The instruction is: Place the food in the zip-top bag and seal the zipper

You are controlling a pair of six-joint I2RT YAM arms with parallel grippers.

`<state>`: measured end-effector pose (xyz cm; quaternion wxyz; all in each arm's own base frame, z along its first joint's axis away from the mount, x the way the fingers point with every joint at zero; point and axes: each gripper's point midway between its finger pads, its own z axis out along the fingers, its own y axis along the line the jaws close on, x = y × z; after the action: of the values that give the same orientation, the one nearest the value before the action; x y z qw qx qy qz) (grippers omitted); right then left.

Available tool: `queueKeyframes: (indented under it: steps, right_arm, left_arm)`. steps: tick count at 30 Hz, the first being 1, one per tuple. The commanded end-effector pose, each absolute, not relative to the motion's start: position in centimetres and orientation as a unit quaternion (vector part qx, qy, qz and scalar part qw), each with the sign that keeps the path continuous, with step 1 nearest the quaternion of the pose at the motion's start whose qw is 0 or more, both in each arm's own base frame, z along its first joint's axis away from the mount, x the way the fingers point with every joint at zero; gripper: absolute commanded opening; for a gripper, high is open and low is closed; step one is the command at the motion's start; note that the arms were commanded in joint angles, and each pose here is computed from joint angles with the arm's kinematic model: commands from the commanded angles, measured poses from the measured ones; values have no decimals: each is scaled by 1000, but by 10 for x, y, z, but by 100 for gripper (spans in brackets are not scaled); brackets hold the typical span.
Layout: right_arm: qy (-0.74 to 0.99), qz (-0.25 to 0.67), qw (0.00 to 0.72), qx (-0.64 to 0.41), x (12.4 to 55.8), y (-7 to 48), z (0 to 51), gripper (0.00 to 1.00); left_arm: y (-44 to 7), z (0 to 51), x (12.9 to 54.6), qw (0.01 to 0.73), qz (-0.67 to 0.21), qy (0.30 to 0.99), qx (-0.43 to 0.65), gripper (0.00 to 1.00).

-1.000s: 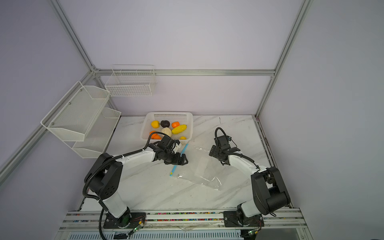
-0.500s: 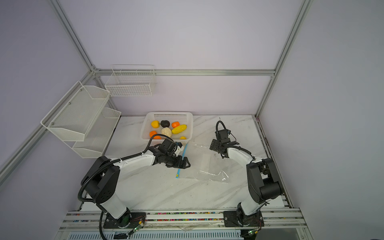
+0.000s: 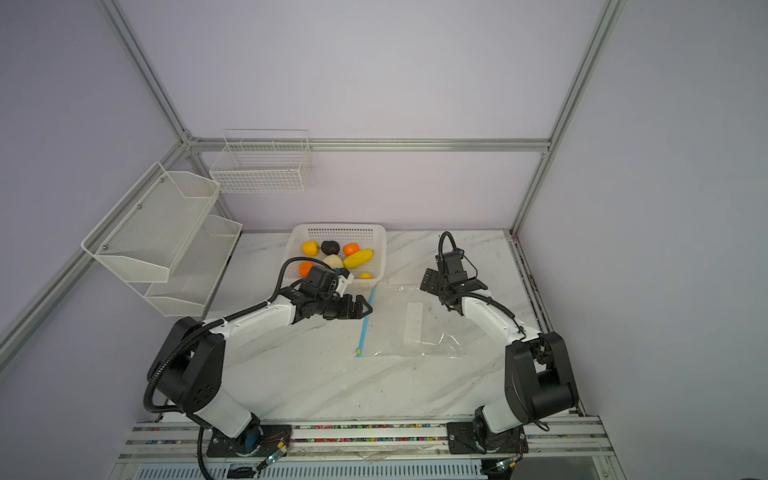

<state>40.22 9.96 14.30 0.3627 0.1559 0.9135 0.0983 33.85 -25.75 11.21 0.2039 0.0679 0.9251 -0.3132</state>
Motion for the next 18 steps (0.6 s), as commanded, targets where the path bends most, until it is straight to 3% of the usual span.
queueKeyframes:
  steps: [1,6,18]
  right_arm:
    - [916,90,361,148,402,97,145,92]
    - [923,78,347,148,404,96,125,93]
    - [931,45,333,145,411,91,105,97]
  left_arm:
    - [-256,127,359,235,-328,913,64,98]
    - [-256,131,367,237,-338,909,60,98]
    - [-257,97,337,183,-356,914,68,96]
